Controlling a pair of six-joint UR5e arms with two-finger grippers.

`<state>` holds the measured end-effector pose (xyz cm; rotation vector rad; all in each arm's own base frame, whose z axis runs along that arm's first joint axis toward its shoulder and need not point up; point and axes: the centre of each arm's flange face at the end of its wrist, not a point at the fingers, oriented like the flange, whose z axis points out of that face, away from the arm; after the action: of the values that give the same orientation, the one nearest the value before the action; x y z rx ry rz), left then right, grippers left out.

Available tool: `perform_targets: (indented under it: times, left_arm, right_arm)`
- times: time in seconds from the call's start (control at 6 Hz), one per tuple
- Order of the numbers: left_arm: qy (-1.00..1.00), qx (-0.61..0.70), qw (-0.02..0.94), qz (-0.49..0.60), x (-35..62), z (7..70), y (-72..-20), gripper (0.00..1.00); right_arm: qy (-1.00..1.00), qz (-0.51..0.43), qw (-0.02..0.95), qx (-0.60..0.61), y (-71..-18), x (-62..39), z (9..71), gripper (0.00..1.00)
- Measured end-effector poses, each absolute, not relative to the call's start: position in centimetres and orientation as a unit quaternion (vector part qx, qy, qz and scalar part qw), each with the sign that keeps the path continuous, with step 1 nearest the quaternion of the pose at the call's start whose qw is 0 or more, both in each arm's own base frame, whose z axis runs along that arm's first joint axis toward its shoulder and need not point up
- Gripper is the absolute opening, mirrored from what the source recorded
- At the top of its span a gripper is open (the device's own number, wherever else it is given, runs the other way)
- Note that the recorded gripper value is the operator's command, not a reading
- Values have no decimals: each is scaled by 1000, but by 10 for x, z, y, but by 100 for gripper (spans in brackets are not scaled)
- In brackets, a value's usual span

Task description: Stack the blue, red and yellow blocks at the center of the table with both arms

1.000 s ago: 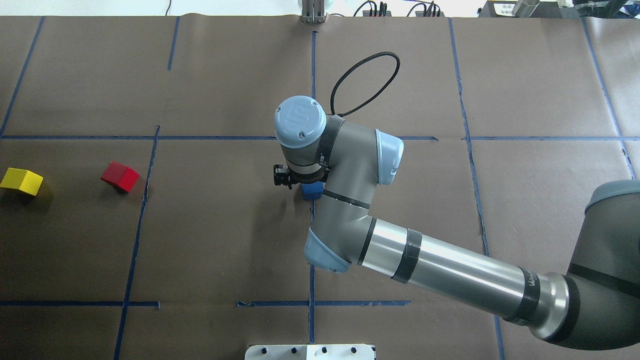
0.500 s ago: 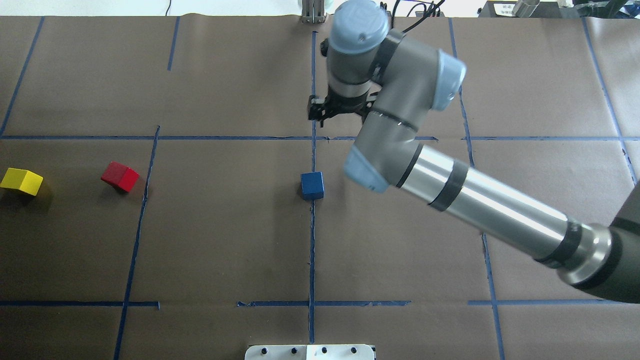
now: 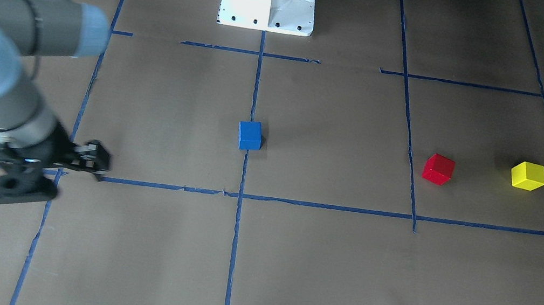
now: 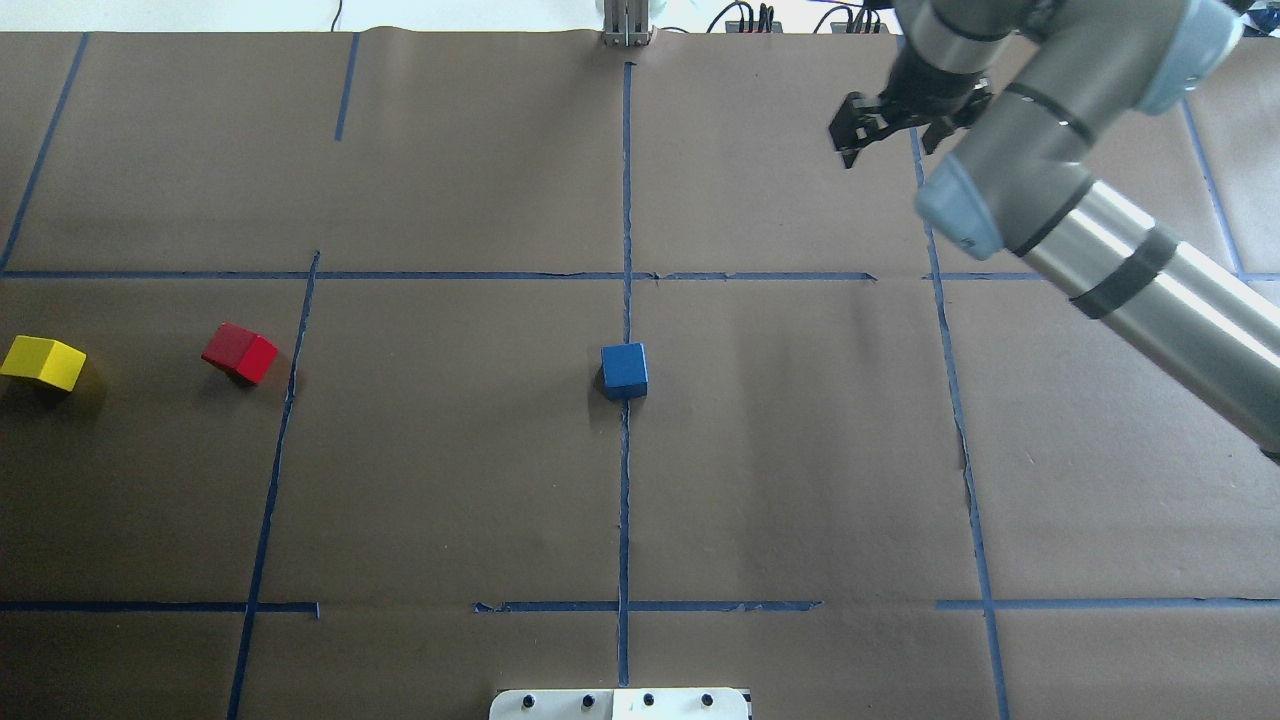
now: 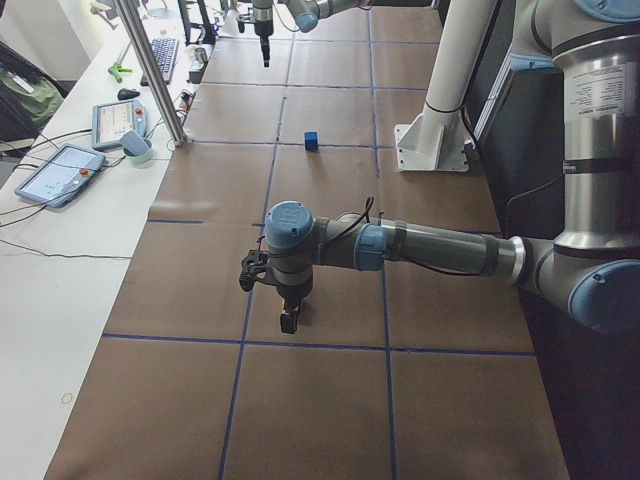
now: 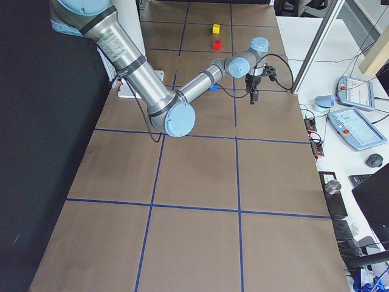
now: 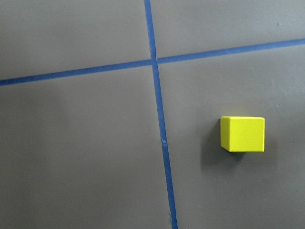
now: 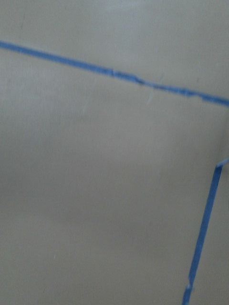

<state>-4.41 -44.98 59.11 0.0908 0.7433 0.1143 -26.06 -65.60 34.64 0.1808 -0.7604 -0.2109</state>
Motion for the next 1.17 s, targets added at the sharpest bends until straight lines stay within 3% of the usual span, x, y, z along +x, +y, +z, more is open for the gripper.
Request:
perform_targets:
  times: [0.33, 0.67, 0.83, 1.17]
  left_arm:
    - [362, 67, 927, 64, -42, 568, -473, 100]
    - [371, 86, 922, 75, -39, 547, -490, 100]
    - [383, 99, 915, 83, -35, 536, -491, 100]
    - [402, 129, 897, 134, 20, 511, -495, 100]
  right_arm:
    - [-358, -164, 914, 98, -627, -123, 466, 100]
    - [-356, -162, 917, 80, -548, -7, 581, 100]
    - [-355, -139, 922, 71, -505, 43, 623, 100]
    - [-353, -105, 927, 66, -453, 82, 646, 100]
